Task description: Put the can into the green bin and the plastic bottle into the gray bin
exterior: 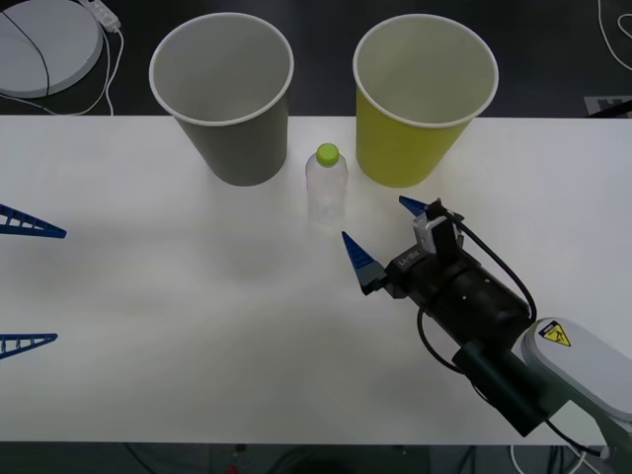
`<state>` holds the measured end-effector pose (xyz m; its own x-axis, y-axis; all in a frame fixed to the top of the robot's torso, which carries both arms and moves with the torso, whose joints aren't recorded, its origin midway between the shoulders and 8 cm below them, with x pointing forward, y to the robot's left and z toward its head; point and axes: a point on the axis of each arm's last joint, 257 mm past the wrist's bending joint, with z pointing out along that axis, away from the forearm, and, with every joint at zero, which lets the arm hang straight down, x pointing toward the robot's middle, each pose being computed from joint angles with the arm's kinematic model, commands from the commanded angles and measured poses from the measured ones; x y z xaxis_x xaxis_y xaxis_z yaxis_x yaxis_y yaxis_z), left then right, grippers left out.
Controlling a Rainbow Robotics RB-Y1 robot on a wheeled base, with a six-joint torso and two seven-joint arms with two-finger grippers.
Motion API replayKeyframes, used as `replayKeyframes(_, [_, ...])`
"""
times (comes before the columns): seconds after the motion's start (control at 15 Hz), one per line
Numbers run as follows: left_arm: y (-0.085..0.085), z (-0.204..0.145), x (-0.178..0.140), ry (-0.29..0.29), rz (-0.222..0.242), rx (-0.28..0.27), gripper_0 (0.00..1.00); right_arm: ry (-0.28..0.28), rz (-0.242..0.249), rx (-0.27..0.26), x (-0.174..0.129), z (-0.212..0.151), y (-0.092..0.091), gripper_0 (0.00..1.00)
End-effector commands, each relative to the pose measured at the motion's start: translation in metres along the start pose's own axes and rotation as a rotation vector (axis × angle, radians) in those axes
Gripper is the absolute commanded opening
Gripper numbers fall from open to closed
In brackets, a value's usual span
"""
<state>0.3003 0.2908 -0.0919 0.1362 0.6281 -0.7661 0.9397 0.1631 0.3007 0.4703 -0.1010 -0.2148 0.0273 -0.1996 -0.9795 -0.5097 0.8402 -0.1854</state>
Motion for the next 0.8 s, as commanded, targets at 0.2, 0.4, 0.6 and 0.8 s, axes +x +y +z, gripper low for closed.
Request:
replayKeyframes(0.2, [0.000, 0.000, 0.000, 0.000, 0.000, 0.000, 1.00, -0.005, 0.001, -0.019, -0.001, 0.013, 0.009, 1.00])
replayKeyframes(0.4, [0.000, 0.000, 0.000, 0.000, 0.000, 0.000, 1.00, -0.006, 0.005, -0.028, -0.002, 0.020, 0.012, 1.00])
replayKeyframes(0.6, [0.000, 0.000, 0.000, 0.000, 0.000, 0.000, 1.00, -0.008, 0.003, -0.029, -0.003, 0.029, 0.013, 1.00])
replayKeyframes(0.8, [0.000, 0.000, 0.000, 0.000, 0.000, 0.000, 1.00, -0.011, 0.003, -0.021, -0.004, 0.039, 0.010, 1.00])
